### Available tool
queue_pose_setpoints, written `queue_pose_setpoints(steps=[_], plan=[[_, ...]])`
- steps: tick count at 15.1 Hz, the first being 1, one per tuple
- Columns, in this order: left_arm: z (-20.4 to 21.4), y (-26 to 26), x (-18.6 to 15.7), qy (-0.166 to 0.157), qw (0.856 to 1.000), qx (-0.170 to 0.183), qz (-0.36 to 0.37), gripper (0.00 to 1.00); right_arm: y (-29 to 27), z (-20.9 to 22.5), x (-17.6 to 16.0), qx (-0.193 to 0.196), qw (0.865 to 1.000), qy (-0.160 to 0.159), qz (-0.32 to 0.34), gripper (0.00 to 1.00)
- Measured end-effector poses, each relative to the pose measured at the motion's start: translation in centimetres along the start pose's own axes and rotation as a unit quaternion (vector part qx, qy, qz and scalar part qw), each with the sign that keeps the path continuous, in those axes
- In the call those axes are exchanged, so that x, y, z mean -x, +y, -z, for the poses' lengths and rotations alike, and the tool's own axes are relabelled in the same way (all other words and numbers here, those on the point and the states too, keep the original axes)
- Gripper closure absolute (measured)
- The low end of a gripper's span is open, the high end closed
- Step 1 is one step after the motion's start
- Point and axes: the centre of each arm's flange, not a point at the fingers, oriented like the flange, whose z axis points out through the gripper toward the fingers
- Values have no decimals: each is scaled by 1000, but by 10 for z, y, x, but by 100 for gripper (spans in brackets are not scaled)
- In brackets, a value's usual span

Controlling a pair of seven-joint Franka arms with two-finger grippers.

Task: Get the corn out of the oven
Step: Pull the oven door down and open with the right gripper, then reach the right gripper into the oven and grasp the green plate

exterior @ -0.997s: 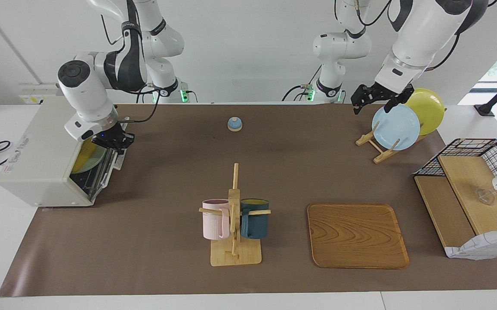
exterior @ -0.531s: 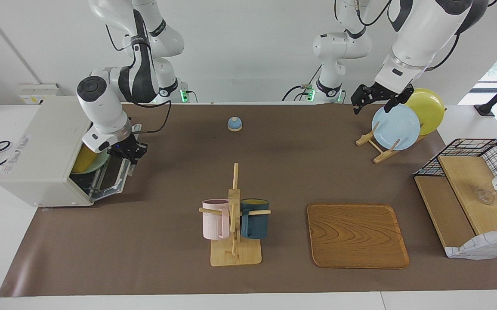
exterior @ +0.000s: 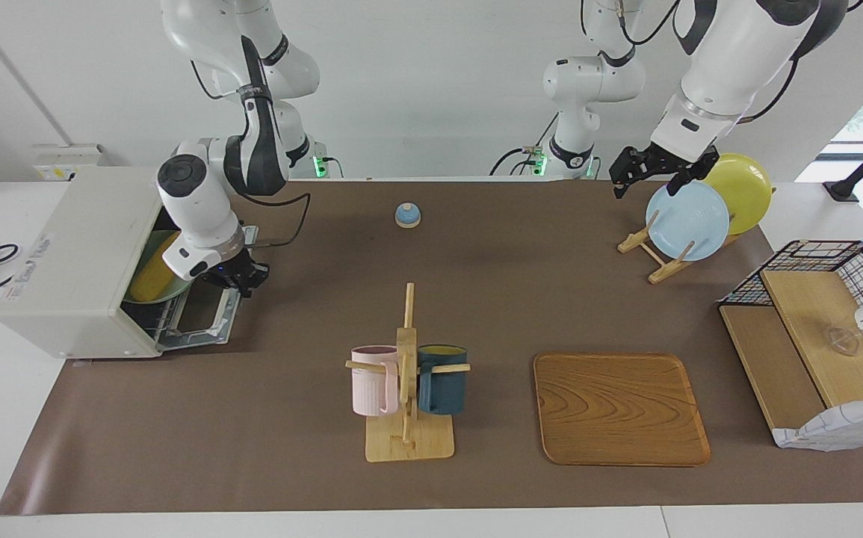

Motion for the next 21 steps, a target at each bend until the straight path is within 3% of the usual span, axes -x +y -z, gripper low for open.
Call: queue_pose_setpoints(steps=[8,10,12,16,21], plan=[[0,0,0,0,1000,0,0,0,-42,11,-13,1,999,29,-28,99],[0,0,0,0,1000,0,0,0,-58,29,-17,0,999,32,-29,84],[0,0,0,0,1000,0,0,0,-47,59,-16,2,999,18,-41,64],[0,0,0,0,1000,0,0,0,23,109,-3,40,996,-23,-77,63],[0,0,0,0,1000,0,0,0,62,83,13,56,994,-50,-81,64]])
